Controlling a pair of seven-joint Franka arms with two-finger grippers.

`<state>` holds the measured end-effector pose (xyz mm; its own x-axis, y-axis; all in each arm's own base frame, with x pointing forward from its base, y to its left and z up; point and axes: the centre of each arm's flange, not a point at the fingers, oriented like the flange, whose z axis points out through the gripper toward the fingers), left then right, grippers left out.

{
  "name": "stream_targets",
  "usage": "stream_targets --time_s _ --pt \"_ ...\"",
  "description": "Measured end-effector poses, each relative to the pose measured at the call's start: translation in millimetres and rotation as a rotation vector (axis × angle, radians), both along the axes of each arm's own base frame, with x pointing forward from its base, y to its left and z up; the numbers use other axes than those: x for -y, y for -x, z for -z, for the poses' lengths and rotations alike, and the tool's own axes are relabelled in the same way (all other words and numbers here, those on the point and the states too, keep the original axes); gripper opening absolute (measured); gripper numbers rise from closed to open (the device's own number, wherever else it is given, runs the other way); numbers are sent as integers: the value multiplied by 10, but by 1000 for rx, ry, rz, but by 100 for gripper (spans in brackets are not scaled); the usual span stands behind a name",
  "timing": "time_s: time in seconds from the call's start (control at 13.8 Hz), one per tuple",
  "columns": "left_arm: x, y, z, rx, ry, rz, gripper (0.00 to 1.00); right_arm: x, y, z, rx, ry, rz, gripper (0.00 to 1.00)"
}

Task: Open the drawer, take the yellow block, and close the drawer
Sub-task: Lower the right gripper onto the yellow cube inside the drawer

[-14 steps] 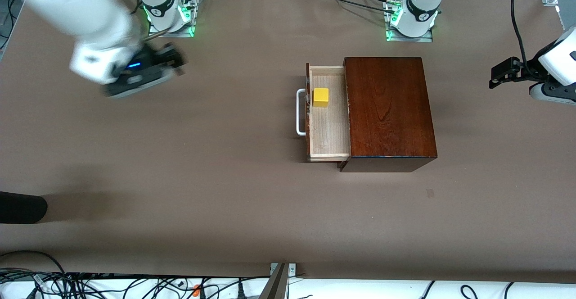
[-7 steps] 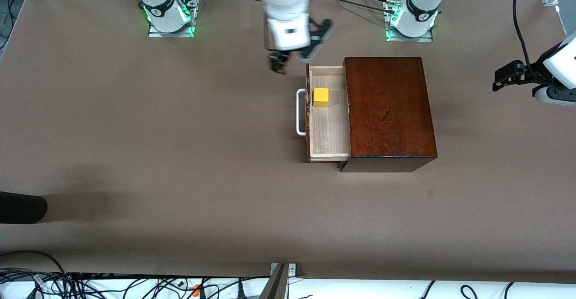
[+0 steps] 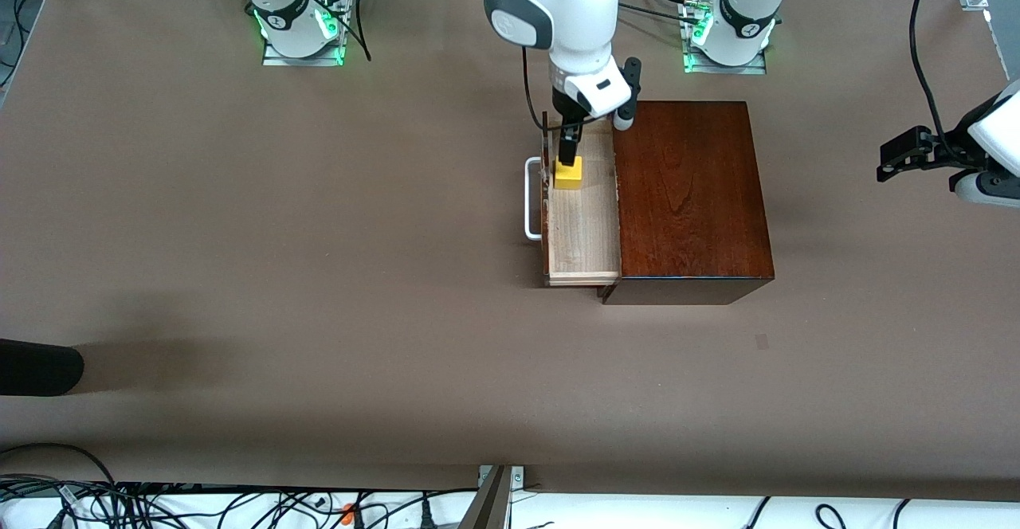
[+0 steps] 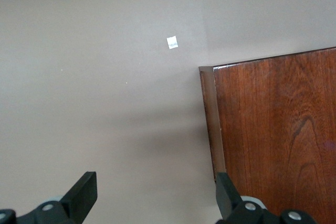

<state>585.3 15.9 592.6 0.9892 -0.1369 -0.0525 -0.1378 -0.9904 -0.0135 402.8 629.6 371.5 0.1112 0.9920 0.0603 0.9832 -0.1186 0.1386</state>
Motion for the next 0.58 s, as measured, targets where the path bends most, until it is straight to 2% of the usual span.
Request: stream_targets --time_s 0.22,0.58 --pt "8 -15 -13 4 0 1 100 52 -135 83 6 14 -43 100" --pt "9 -16 -16 4 0 1 100 41 -155 334 -7 31 -46 100"
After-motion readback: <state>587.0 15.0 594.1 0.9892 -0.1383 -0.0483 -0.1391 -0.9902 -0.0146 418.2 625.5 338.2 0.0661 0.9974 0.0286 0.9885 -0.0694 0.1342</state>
